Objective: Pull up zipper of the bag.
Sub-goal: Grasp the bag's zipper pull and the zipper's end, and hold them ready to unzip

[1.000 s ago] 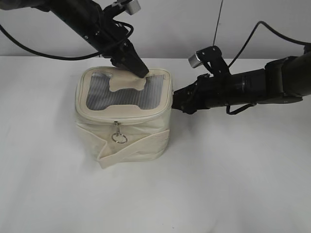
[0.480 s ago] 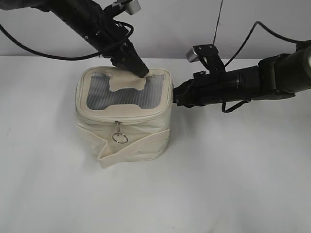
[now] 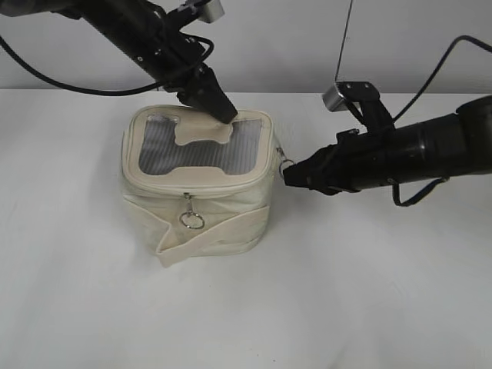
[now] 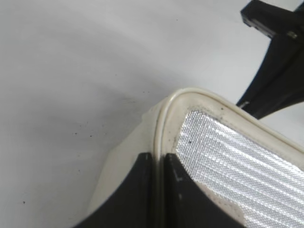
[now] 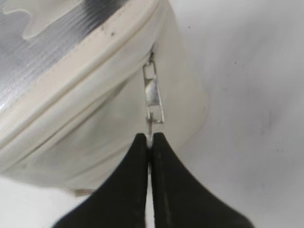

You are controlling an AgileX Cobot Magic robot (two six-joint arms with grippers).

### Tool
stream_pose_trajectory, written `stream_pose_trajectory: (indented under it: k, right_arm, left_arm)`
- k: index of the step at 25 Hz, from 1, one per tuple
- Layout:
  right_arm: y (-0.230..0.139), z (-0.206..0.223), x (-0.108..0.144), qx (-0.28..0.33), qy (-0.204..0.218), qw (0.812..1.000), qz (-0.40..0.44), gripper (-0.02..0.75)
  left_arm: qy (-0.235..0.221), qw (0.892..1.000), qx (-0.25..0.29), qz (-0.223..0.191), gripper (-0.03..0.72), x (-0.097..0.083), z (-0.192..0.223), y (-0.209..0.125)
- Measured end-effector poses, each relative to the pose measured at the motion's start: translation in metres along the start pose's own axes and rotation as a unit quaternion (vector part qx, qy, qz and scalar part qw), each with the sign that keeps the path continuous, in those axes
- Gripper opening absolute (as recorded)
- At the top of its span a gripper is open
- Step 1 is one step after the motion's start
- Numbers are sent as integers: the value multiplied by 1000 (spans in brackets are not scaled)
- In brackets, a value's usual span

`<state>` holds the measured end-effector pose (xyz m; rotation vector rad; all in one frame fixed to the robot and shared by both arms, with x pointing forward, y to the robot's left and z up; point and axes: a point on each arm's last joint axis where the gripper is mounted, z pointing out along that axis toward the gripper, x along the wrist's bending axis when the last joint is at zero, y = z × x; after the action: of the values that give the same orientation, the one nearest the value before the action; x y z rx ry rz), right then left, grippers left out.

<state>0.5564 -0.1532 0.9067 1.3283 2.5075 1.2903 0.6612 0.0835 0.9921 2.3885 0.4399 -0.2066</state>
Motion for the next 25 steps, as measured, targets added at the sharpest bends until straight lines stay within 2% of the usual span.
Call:
stream_pose_trajectory:
  k: [7,10,14,21,25]
  right_arm:
    - [-20,-19,27,7,48,998,42,8]
    - [-22,-12,50,22,72,997,37,8]
    - [-30,4,93,50,105,993,16,8]
    - [-16,23,143,36,72,997,-17,8]
    - [-7,30,150,30,63,998,0,8]
  left_arm:
    - [5,999,-1,-40,47,0,1,1]
    - [9,999,-1,-47,47,0,2,2]
    - [18,998,-1,-65,47,-1,4,4]
    - [19,998,7,-65,47,-8,11,9]
    - [26,997,5,-79,47,-9,12,11]
